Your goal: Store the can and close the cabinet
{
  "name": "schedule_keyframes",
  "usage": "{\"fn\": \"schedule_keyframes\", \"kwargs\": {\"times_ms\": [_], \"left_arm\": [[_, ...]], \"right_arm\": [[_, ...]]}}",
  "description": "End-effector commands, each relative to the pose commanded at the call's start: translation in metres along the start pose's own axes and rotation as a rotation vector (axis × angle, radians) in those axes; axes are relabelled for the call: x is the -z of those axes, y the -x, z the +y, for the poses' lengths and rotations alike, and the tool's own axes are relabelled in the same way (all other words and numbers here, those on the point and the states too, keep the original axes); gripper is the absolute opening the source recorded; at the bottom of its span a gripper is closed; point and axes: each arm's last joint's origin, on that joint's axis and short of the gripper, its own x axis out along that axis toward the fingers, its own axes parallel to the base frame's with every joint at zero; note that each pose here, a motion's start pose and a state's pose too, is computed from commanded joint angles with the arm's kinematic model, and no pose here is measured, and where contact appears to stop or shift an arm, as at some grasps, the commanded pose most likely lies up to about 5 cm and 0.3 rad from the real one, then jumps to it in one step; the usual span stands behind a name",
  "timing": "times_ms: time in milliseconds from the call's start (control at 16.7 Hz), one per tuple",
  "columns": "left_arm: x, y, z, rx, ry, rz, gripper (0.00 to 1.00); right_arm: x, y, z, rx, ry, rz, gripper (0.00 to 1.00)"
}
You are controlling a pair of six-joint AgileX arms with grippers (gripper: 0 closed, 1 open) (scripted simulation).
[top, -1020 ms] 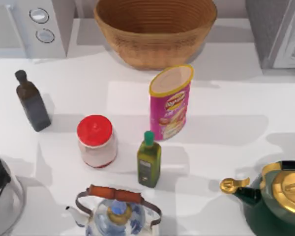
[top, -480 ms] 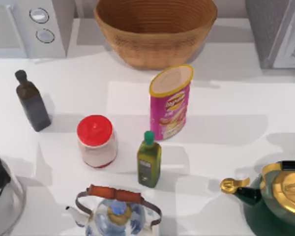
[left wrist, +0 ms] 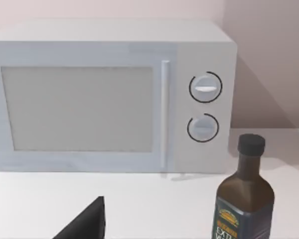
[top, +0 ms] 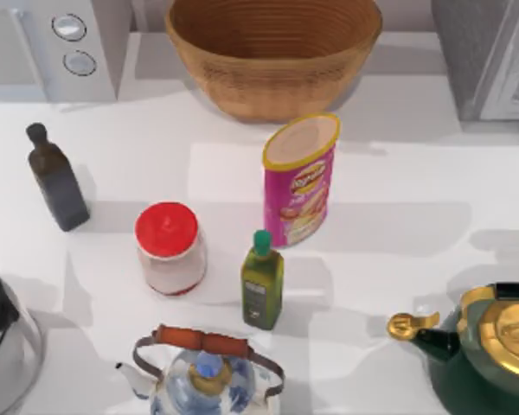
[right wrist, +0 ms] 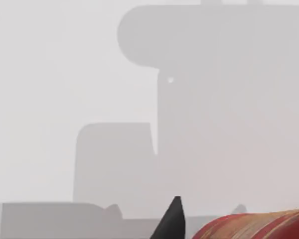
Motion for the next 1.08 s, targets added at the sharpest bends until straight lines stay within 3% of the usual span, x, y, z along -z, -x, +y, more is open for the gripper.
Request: {"fn": "schedule_keyframes", "kwargs": {"times_ms": [360, 660, 1080], "left_arm": [[0.000, 0.000, 0.000, 0.000, 0.000, 0.000, 1.00], [0.000, 0.000, 0.000, 0.000, 0.000, 0.000, 1.00], [0.000, 0.000, 0.000, 0.000, 0.000, 0.000, 1.00]], "right_arm": [[-0.046, 0.049, -0.003, -0.010, -0.020, 0.058, 0.00], [-0.081, 0.109, 0.004, -0.010, 0.014, -0.011, 0.00], [-0.081, 0.115, 0.005, -0.007, 0.012, -0.023, 0.00]]}}
